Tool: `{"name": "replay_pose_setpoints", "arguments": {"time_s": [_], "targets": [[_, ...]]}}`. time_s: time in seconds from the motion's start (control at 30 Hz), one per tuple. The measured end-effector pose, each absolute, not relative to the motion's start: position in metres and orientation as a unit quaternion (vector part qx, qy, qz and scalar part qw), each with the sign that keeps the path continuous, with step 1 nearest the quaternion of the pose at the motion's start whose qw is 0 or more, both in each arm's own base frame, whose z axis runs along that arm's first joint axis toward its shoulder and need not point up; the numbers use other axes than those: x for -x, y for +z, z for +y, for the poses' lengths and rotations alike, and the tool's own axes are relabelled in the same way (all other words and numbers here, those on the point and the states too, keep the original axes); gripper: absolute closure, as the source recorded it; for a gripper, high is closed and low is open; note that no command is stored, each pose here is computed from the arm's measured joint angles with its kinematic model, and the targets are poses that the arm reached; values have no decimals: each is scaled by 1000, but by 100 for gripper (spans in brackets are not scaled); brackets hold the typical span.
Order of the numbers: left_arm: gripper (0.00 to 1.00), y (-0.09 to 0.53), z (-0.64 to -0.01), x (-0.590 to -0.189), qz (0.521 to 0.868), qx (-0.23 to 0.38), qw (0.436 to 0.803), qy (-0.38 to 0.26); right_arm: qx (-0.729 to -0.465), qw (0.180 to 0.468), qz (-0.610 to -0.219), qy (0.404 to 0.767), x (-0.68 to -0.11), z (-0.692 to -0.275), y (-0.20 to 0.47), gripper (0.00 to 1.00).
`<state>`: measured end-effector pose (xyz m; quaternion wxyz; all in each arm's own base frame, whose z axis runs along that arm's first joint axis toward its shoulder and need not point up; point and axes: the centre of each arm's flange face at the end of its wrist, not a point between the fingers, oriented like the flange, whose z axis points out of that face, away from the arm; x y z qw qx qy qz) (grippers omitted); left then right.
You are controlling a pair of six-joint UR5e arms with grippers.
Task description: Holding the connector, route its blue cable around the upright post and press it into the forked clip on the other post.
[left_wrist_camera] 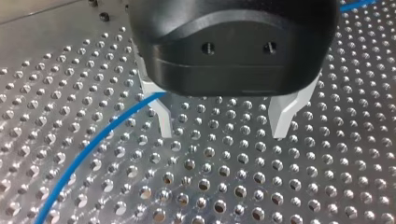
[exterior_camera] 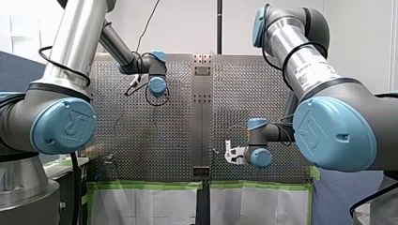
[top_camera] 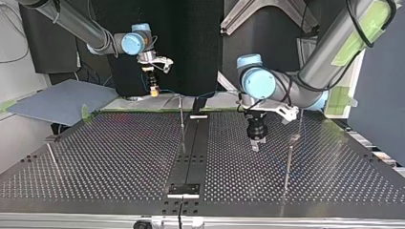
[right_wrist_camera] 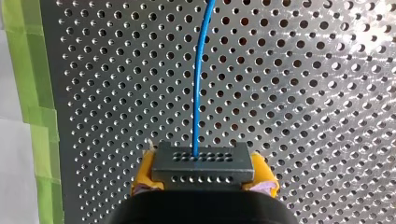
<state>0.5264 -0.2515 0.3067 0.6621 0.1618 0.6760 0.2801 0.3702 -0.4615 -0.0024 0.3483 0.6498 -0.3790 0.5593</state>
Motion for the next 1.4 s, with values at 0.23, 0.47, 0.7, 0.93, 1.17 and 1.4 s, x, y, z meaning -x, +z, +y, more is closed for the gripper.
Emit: {"name": "replay_pose_setpoints", "arguments": {"time_s": [0.23, 0.47, 0.7, 0.93, 1.17, 1.4], "targets": [[0, 287, -255, -524, 684, -174, 650, 281, -650, 348, -379, 559, -370, -461, -3, 99], [0, 248, -261, -524, 704, -189, 619, 292, -651, 348, -379, 559, -370, -461, -3, 99], [0, 231, -259, -524, 715, -185, 601, 305, -651, 348, -379, 559, -370, -461, -3, 99], [0, 215, -264, -520, 724, -194, 586, 309, -651, 348, -379, 559, -370, -461, -3, 99], [0, 203, -265, -512, 731, -202, 573, 309, -651, 347, -379, 558, -370, -461, -3, 99], [0, 170, -269, -501, 743, -221, 552, 306, -652, 346, -379, 558, -371, -460, -3, 99]]}}
